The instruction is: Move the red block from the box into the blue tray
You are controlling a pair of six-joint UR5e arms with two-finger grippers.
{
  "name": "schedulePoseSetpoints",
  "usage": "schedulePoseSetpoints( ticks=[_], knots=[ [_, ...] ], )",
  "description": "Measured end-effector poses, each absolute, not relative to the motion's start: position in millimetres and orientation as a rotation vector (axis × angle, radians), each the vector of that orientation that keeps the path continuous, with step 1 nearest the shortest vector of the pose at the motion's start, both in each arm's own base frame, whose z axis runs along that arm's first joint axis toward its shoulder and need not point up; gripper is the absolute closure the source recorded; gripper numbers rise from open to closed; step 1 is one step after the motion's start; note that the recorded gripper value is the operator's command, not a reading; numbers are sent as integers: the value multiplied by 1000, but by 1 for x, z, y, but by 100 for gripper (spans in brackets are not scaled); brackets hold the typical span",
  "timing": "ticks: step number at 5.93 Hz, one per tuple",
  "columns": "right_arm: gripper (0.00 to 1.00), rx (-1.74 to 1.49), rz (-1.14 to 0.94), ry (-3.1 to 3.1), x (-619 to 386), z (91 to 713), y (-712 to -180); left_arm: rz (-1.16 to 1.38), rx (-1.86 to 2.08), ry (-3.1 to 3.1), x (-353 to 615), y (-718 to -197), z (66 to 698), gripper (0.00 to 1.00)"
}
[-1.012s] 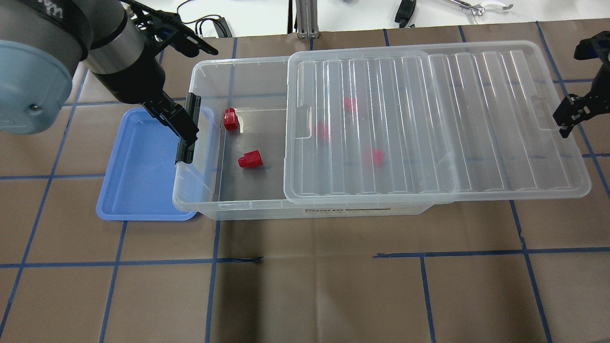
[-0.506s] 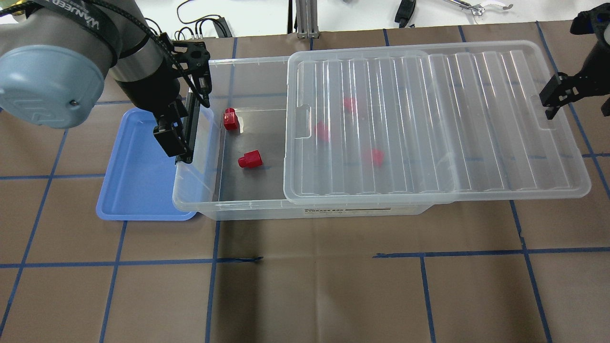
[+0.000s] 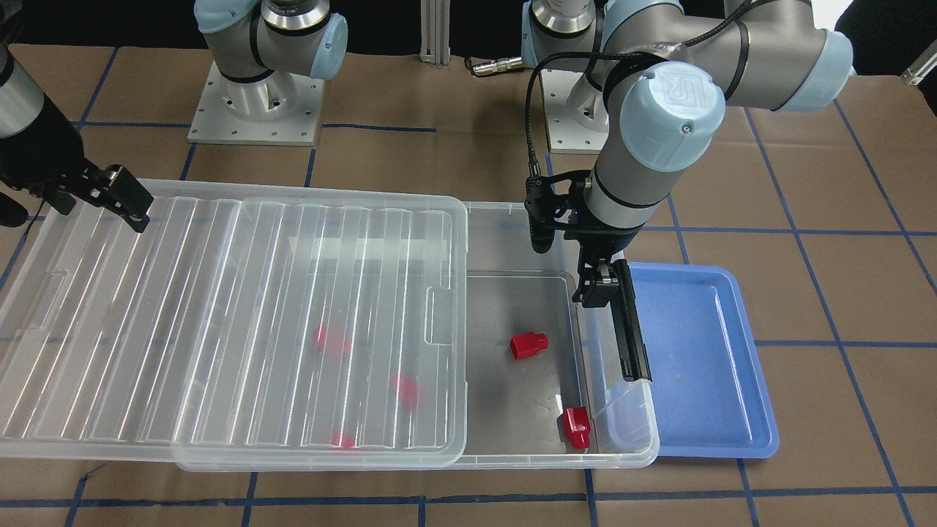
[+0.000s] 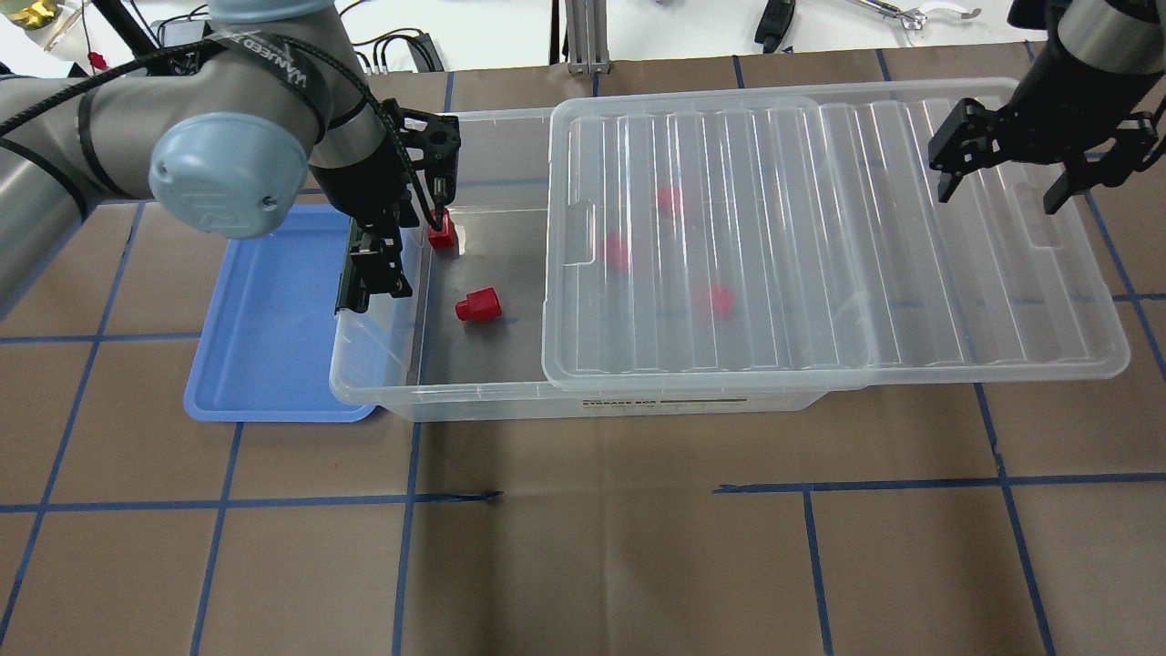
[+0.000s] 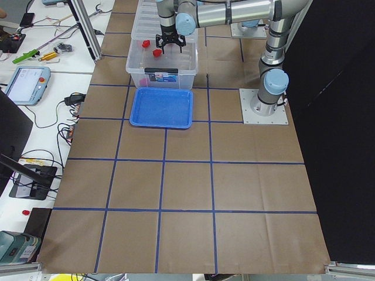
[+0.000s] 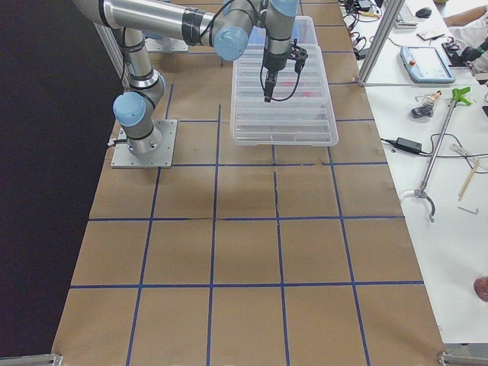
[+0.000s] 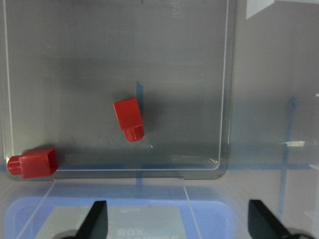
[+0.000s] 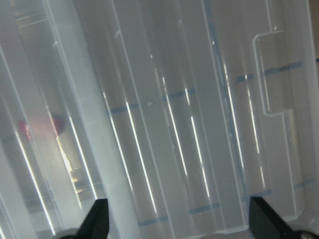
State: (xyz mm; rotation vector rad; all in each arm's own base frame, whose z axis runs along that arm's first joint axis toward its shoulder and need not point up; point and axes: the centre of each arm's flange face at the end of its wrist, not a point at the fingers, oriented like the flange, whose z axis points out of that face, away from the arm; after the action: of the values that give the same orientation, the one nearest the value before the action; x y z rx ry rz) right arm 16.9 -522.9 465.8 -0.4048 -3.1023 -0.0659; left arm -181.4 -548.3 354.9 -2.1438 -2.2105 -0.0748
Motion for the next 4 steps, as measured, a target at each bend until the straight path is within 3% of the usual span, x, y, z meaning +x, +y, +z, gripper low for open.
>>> schedulePoseSetpoints(
  ticks=[4],
  knots=[
    [0,-466,-92,-3123,32,479,-521,-24,-2138,-2253,-198,-554,222,2]
  ],
)
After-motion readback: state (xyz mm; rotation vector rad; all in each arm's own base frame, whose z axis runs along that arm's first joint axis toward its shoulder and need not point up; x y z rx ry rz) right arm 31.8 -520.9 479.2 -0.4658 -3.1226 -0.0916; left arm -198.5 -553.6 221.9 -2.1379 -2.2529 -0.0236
